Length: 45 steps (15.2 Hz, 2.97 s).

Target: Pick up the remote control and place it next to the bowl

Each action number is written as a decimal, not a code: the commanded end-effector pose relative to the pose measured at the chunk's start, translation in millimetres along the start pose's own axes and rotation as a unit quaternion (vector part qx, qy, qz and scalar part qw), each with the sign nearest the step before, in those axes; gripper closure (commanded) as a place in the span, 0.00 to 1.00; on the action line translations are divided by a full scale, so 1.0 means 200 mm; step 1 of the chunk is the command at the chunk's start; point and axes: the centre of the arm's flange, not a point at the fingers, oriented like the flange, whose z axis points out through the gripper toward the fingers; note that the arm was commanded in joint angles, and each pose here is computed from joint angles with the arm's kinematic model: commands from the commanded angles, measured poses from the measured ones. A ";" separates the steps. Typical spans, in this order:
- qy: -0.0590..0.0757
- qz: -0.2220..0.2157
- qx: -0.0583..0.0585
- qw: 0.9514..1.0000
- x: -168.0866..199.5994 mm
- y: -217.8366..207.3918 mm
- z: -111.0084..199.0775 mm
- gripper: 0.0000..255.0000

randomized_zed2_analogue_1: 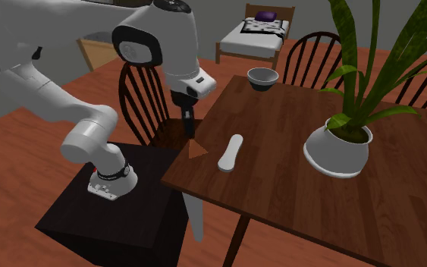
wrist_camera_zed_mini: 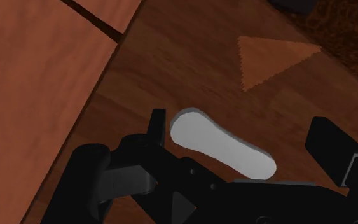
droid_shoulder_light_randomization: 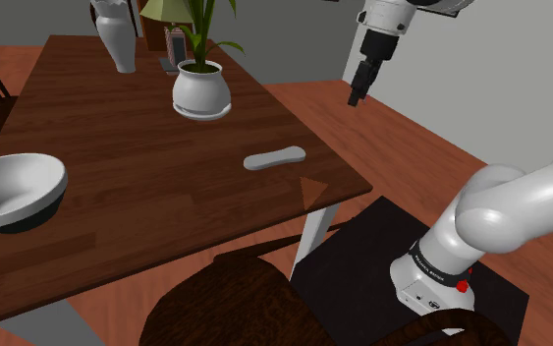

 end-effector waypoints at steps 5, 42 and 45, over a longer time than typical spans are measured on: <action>-0.009 -0.150 -0.014 0.989 0.29 -0.03 0.28 0.00; -0.032 -0.481 -0.045 0.875 0.83 -0.35 1.20 1.00; -0.032 -0.481 -0.045 0.875 0.83 -0.35 1.20 1.00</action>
